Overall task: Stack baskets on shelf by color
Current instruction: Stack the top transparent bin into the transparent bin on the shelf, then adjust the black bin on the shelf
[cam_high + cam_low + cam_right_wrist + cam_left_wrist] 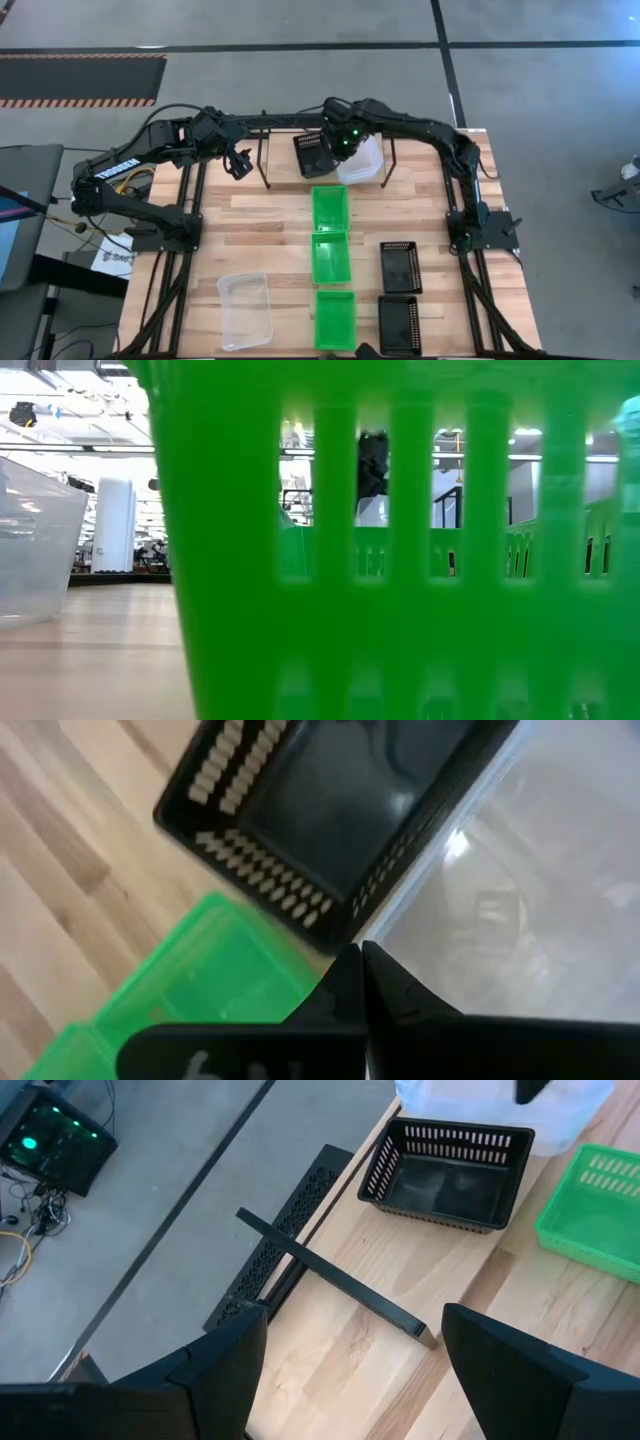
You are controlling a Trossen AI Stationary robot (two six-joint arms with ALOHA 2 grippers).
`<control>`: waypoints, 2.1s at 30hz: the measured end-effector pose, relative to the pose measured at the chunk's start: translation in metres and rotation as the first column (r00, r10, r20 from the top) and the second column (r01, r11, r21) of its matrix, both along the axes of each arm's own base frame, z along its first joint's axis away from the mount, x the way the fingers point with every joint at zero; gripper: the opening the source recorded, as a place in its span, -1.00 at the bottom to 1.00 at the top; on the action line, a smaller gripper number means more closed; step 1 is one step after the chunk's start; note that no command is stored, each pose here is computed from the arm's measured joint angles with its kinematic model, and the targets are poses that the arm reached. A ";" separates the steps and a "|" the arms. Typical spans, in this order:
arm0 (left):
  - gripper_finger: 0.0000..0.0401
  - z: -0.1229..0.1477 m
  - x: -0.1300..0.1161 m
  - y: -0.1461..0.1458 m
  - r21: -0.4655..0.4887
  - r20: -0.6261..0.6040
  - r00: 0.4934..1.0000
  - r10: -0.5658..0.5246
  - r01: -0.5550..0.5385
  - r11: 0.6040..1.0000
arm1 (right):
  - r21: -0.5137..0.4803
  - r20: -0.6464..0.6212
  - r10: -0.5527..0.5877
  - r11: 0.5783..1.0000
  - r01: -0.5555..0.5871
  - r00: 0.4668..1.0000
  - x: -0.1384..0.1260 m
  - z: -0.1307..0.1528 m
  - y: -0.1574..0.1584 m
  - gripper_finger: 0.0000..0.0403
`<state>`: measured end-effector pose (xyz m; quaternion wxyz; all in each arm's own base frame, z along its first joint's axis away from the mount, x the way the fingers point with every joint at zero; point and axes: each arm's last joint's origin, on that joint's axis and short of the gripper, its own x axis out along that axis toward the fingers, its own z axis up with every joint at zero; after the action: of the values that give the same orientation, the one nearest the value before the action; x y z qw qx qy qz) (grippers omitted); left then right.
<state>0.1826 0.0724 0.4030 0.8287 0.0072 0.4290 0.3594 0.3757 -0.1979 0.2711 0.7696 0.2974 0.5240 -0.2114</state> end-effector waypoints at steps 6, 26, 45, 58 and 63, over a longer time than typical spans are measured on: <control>0.45 0.000 0.000 0.000 -0.001 0.001 1.000 0.001 -0.001 1.000 | -0.057 0.024 -0.086 0.995 0.087 0.996 -0.012 0.002 -0.030 -0.99; 0.45 0.000 0.000 0.000 -0.001 0.002 1.000 0.002 -0.002 1.000 | -0.233 -0.005 -0.294 0.930 0.285 0.956 -0.056 0.004 -0.095 -1.00; 0.45 -0.001 -0.001 0.000 -0.001 -0.016 1.000 -0.005 0.005 1.000 | -0.273 -0.176 -0.320 0.924 0.267 0.931 -0.075 -0.001 -0.098 -1.00; 0.45 -0.001 -0.001 0.000 -0.001 -0.016 1.000 -0.005 0.005 1.000 | -0.263 -0.199 -0.271 0.941 0.215 0.942 -0.067 0.010 -0.083 -1.00; 0.45 -0.001 -0.001 0.000 -0.001 -0.014 1.000 -0.005 0.005 1.000 | -0.295 -0.084 -0.171 0.945 0.140 0.982 -0.046 0.049 -0.065 -1.00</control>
<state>0.1819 0.0722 0.4024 0.8266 0.0106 0.4349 0.3570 0.3294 -0.2624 0.3199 0.7559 0.2106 0.5035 -0.3615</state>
